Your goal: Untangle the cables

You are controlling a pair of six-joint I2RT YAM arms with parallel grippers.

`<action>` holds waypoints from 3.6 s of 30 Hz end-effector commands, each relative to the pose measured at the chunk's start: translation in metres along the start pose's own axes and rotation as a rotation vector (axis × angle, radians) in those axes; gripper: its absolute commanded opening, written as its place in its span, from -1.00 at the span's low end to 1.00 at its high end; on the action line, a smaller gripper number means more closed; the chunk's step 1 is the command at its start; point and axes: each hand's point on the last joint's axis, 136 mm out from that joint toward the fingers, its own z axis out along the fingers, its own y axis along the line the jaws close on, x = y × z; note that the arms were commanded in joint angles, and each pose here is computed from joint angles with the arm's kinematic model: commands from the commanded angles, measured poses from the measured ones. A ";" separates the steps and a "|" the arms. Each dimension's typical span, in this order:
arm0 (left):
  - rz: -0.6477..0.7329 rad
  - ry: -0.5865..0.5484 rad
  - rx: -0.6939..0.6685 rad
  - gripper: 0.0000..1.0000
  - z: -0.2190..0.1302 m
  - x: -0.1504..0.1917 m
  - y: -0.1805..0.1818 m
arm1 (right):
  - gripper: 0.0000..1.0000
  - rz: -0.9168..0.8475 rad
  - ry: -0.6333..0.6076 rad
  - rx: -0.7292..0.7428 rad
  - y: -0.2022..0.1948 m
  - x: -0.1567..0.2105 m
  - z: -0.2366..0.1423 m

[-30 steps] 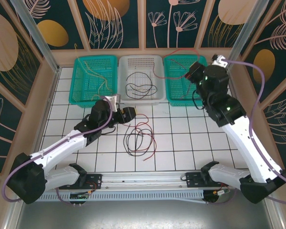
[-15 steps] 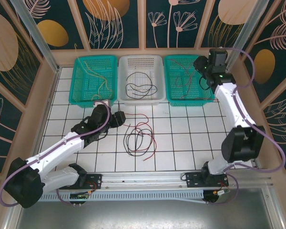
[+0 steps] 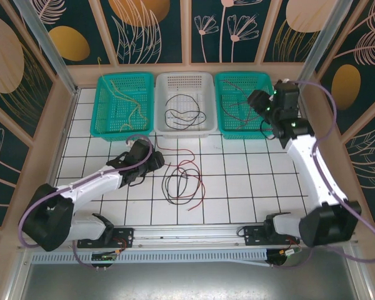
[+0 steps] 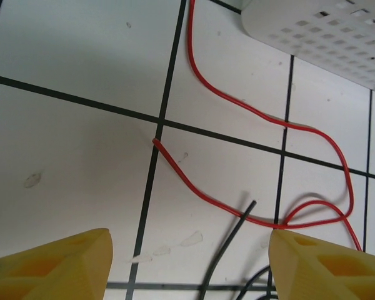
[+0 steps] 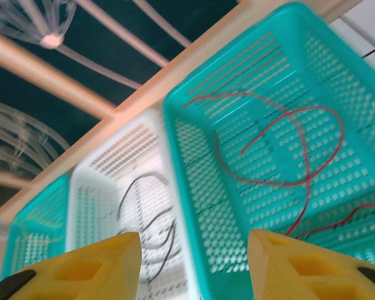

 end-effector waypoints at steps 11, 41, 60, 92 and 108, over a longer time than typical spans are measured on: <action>-0.139 -0.003 -0.022 0.06 0.042 -0.017 0.005 | -0.06 -0.145 0.204 -0.125 0.053 0.147 -0.044; 0.317 -0.213 0.424 -1.00 -0.132 -0.094 -0.129 | 0.17 -0.436 0.264 -0.472 0.162 0.212 -0.071; 0.485 -0.239 0.653 -1.00 -0.230 -0.112 -0.184 | 0.14 -0.559 0.243 -0.534 0.206 0.218 -0.061; 0.307 -0.469 0.823 0.55 -0.220 -0.113 -0.171 | -1.00 -0.254 0.003 -0.772 0.248 0.102 -0.154; 0.374 -0.349 0.797 0.42 -0.157 -0.065 -0.153 | -1.00 -0.234 -0.078 -0.681 0.248 0.052 -0.151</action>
